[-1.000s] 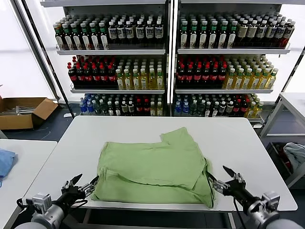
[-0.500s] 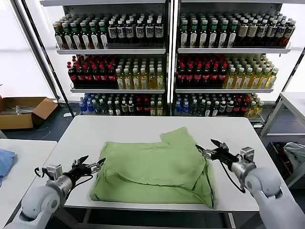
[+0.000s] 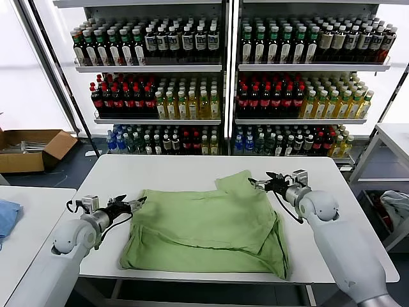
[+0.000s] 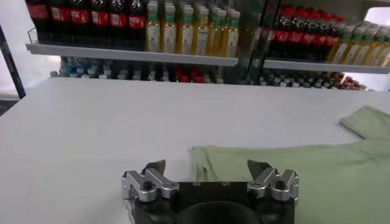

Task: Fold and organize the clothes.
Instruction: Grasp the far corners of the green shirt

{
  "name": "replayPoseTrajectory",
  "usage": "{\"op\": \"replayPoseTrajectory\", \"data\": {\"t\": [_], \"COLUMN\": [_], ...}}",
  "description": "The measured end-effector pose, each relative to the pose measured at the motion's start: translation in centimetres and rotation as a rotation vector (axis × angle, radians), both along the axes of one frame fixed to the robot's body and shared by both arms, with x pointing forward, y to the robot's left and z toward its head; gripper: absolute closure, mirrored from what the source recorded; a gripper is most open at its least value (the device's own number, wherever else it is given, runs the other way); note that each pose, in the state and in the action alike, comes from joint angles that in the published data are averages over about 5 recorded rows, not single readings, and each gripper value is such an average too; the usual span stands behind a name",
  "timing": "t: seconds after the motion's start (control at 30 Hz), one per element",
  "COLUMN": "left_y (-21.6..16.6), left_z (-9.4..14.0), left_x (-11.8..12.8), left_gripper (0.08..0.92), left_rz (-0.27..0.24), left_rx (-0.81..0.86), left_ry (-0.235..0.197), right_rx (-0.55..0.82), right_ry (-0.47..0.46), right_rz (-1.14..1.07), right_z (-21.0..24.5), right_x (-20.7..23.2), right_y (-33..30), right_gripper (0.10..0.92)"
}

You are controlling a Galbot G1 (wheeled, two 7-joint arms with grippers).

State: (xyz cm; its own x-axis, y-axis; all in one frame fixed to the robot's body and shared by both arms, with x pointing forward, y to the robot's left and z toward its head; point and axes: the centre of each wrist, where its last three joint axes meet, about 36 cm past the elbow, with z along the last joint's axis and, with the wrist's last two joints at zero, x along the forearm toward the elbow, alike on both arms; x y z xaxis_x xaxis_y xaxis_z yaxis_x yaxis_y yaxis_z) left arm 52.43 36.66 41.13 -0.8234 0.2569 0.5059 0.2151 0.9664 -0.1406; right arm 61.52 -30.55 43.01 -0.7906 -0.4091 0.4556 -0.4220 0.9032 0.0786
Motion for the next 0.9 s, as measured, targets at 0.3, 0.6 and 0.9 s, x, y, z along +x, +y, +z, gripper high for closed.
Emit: {"op": "replayPoseTrajectory", "data": {"t": [0.3, 0.6, 0.9], "left_y": [-1.1, -1.7, -2.1], "left_z": [-1.0, -1.8, -2.6], "left_x": [2.1, 2.4, 2.4], "left_gripper": [0.177, 0.180, 0.368], "left_rz": [-0.007, -0.017, -0.022], "left_rx": [-0.001, 0.001, 0.002], "left_ry": [0.026, 0.056, 0.074], "right_rx": [-0.010, -0.014, -0.007], "right_ry": [0.050, 0.079, 0.095], "right_rz": [-0.002, 0.011, 0.022], "right_z": [-1.7, -2.6, -3.3], "right_x": [1.7, 3.0, 3.0], "right_y": [1.3, 2.8, 4.1], "right_gripper": [0.200, 0.255, 0.515]}}
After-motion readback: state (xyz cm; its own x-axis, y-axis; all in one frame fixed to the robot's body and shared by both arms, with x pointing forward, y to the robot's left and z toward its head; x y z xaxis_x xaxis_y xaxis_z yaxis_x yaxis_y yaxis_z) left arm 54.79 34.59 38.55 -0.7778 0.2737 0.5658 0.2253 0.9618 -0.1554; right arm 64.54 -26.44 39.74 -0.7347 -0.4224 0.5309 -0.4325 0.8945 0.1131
